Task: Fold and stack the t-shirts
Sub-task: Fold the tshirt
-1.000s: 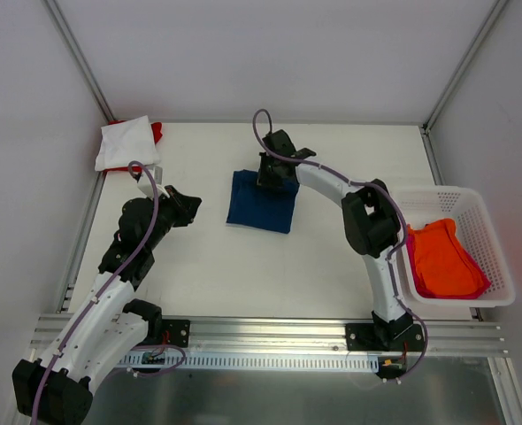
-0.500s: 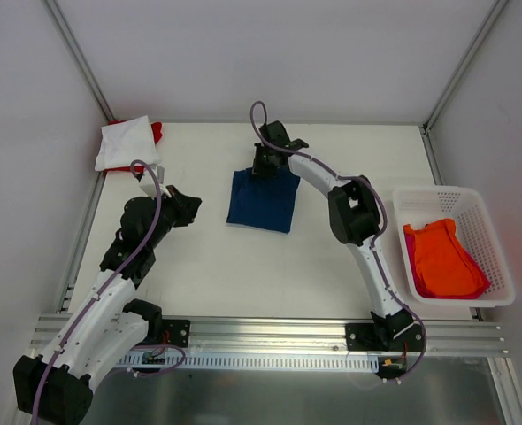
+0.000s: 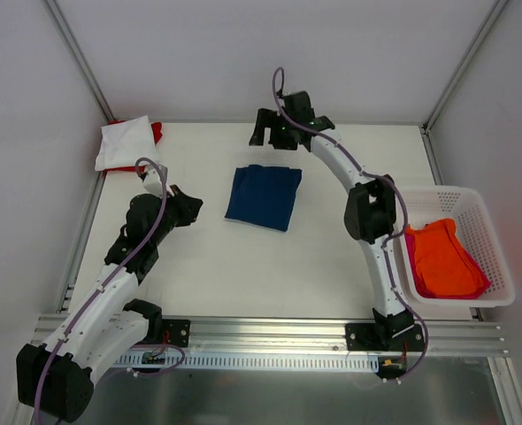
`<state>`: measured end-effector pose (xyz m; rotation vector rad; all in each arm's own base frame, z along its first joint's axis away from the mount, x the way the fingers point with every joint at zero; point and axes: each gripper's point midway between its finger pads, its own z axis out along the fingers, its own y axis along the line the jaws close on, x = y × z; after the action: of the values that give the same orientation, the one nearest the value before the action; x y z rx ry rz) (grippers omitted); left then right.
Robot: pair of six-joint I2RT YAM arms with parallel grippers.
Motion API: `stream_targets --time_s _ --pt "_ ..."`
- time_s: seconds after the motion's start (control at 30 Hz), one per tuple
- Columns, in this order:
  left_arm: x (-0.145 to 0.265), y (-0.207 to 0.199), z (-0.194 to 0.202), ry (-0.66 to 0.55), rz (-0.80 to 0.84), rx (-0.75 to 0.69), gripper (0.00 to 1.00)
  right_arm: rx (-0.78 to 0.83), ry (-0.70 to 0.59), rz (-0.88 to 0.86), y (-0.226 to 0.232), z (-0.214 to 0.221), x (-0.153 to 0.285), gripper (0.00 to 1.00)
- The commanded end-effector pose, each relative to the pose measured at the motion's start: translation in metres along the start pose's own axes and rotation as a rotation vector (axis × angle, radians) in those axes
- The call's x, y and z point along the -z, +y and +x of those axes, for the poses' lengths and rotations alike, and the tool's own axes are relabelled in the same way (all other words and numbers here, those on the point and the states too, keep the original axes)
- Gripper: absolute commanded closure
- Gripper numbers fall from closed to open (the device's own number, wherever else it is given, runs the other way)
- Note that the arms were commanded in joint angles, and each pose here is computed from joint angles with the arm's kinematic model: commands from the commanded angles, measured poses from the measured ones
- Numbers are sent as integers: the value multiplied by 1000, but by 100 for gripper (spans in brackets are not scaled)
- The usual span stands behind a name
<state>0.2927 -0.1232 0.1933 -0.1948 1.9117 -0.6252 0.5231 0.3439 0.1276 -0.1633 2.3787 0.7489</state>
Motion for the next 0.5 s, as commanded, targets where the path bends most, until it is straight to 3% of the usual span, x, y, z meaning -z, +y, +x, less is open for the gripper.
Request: stream_targets --time_s 0.0,0.13,0.2,0.23,0.27,0.3,0.33,0.37,0.43,0.47 --pt "6 -15 -3 -24 76 21 92 155 -287 -123 74 -102 136 0" --pt "12 -20 -3 -32 103 27 91 173 -311 -128 87 -102 185 1" --pt "11 -15 -2 -37 84 8 87 158 -253 -90 76 -76 184 0" --pt "10 -13 -3 -39 74 -5 76 164 -290 -70 79 -76 210 1" --pt "8 -11 -4 -35 60 -25 60 149 -217 -20 60 -46 199 1" --pt "3 -6 -1 -16 39 -31 39 139 -211 24 53 -33 203 1" --pt "0 -8 -4 -9 39 -40 5 142 -256 22 58 -29 233 1" --pt "-3 -7 -3 4 33 -52 1 122 -167 69 33 16 218 1" --pt "-18 -5 10 75 39 -48 1 81 -192 72 25 40 227 0" --pt "-23 -3 7 86 56 -8 1 77 -242 43 30 47 253 1"
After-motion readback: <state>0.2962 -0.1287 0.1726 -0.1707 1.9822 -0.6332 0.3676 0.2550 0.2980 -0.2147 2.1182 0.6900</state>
